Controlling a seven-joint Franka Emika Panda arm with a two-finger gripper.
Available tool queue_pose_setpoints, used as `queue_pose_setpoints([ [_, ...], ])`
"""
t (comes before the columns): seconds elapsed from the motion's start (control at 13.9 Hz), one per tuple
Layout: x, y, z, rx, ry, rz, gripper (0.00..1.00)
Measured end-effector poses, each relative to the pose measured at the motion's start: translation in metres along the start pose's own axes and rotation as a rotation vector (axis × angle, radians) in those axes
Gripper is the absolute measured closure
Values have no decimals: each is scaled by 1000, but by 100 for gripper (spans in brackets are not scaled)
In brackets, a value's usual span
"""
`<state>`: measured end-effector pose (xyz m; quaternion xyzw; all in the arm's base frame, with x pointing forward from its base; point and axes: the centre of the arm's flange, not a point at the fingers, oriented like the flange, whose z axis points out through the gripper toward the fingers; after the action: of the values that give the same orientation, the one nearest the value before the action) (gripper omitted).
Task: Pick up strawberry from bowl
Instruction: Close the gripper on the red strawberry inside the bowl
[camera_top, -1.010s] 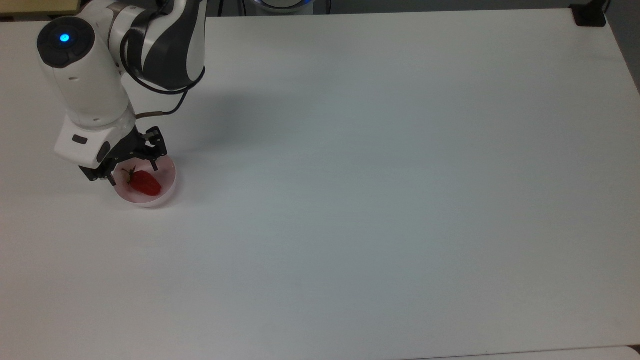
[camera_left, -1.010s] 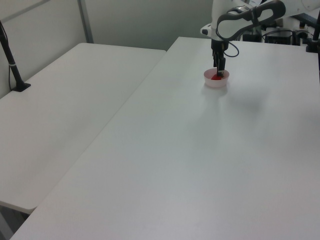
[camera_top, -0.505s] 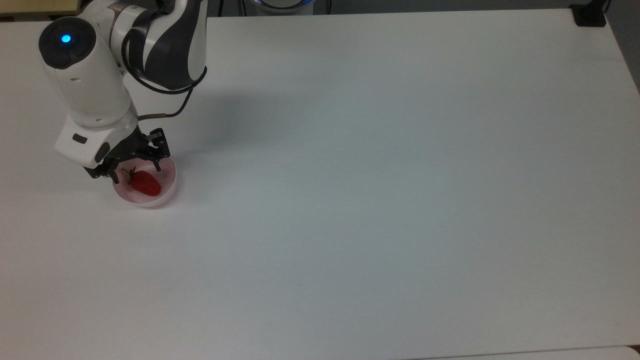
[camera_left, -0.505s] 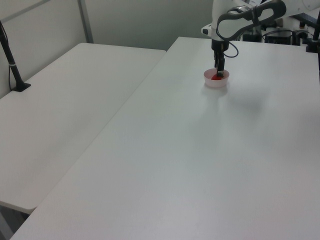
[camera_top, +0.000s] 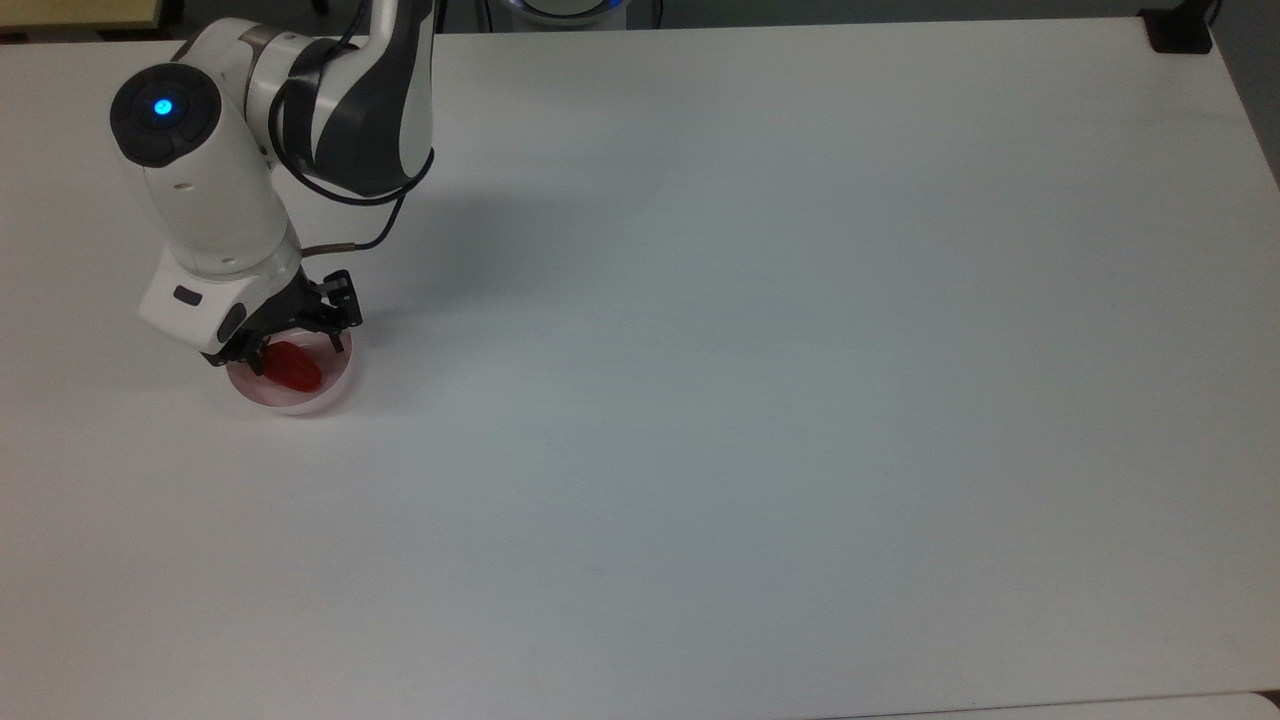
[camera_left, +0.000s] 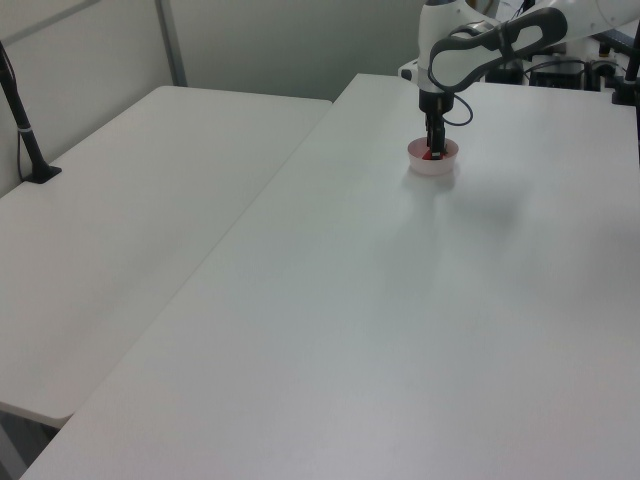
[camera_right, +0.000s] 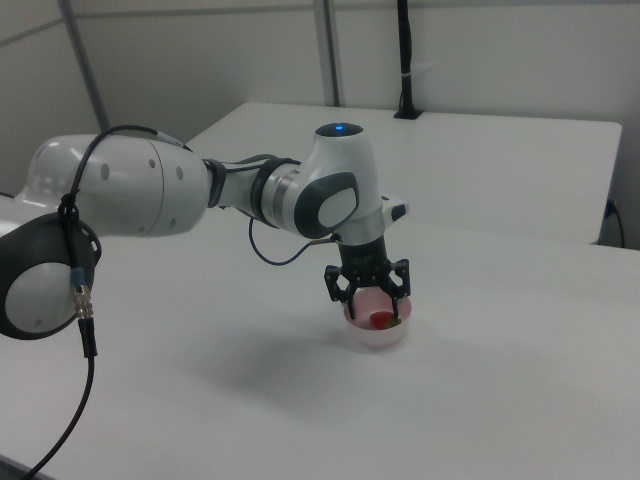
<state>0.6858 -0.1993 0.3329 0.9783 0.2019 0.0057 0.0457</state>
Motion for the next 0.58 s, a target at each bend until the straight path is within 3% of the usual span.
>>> queue_pose_setpoints([
  [0.58, -1, 0, 4, 3, -6, -5, 18],
])
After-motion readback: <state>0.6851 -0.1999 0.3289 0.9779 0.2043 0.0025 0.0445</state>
